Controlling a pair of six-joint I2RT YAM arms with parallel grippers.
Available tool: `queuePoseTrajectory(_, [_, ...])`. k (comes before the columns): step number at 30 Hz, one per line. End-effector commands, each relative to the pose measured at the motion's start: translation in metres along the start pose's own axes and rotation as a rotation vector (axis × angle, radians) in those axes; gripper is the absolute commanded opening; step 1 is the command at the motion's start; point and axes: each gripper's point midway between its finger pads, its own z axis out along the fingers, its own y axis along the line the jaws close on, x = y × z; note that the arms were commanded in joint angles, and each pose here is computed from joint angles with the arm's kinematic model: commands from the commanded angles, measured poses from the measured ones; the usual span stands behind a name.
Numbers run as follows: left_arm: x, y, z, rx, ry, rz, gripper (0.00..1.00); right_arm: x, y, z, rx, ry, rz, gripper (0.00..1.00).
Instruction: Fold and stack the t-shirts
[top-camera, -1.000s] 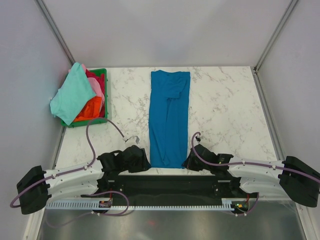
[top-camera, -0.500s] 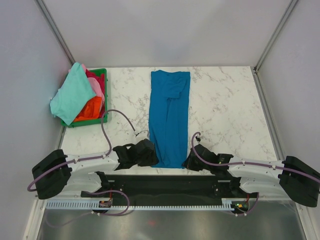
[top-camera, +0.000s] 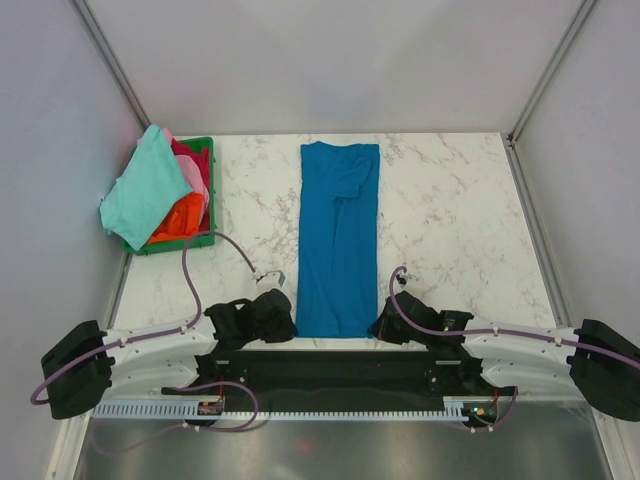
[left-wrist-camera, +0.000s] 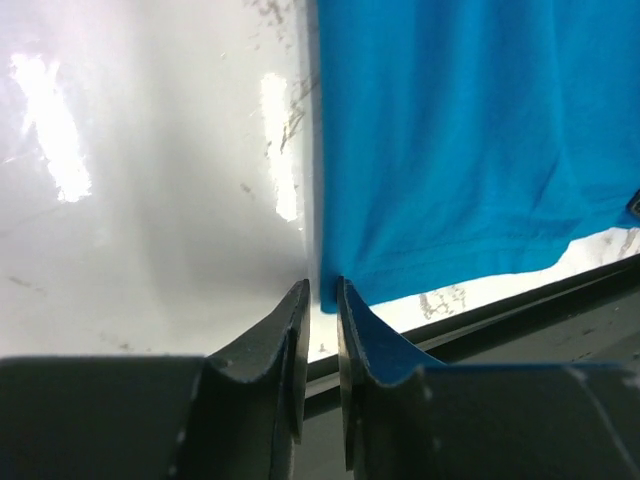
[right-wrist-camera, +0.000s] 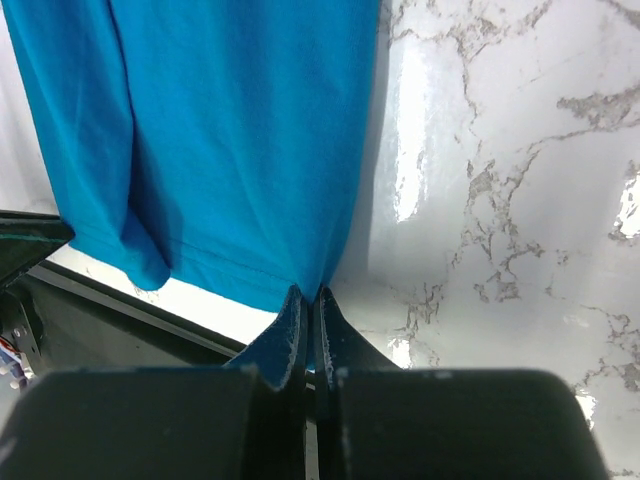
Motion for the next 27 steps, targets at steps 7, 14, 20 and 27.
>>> queuePoseTrajectory(7, [0.015,0.023,-0.001,-0.11,0.061,0.006,0.36,0.012,-0.05,-0.001,0.194,0.031,-0.063,0.0])
queuePoseTrajectory(14, [-0.002,0.0,-0.012,-0.026,0.008,0.0,0.72,0.013,-0.049,-0.001,0.188,0.039,-0.063,0.0])
queuePoseTrajectory(20, [0.0,0.008,-0.005,-0.066,0.008,0.0,0.65,0.014,-0.053,-0.001,0.192,0.036,-0.063,0.0])
queuePoseTrajectory(27, [0.009,0.005,0.013,-0.026,0.019,-0.025,0.46,0.017,-0.057,0.001,0.195,0.043,-0.061,0.0])
